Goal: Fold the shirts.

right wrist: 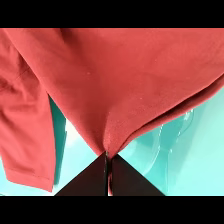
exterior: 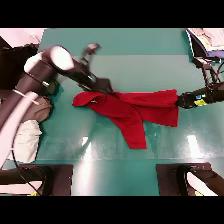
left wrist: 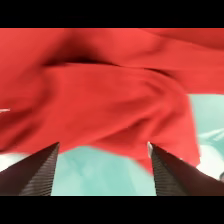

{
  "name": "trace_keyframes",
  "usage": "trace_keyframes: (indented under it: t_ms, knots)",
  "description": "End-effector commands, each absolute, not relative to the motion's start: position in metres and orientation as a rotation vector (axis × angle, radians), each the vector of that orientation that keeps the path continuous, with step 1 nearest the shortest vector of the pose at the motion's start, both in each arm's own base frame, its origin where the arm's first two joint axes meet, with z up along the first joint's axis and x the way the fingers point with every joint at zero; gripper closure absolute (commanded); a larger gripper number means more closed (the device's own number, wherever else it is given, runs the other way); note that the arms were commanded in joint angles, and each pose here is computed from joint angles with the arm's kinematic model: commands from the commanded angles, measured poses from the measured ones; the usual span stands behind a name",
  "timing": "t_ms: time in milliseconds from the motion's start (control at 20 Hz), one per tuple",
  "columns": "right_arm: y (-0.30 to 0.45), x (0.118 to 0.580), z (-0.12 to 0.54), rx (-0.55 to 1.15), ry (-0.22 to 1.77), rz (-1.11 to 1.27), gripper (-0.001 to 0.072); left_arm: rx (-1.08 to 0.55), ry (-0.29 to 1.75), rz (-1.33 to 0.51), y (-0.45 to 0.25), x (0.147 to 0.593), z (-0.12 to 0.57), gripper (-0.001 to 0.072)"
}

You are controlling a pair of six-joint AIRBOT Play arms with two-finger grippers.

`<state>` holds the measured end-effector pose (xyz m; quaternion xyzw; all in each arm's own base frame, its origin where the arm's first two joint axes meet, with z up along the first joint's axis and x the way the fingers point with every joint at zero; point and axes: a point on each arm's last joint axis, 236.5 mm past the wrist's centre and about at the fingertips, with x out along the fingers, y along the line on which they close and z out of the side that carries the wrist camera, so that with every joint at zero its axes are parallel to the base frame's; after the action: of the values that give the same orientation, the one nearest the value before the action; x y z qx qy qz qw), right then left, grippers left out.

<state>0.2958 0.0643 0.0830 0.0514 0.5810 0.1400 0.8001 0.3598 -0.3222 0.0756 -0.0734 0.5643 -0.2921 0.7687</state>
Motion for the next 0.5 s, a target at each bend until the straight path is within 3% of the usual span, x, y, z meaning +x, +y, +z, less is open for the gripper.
trace_keyframes:
  t_ms: [0,150,300,450]
  knots:
    - [0.064,0.3,0.083,0.111,1.234,0.297,0.0694,-0.155,1.281,-0.674,-0.385,0.32,0.026,0.0062]
    - [0.064,0.3,0.083,0.111,1.234,0.297,0.0694,-0.118,1.363,-0.648,-0.39,0.308,-0.009,0.0062]
    - [0.064,0.3,0.083,0.099,1.231,0.305,0.0694,0.005,1.351,-0.554,-0.349,0.329,-0.013,0.0061]
    - [0.064,0.3,0.083,0.096,1.23,0.307,0.0694,0.007,1.318,-0.475,-0.308,0.362,0.005,0.0061]
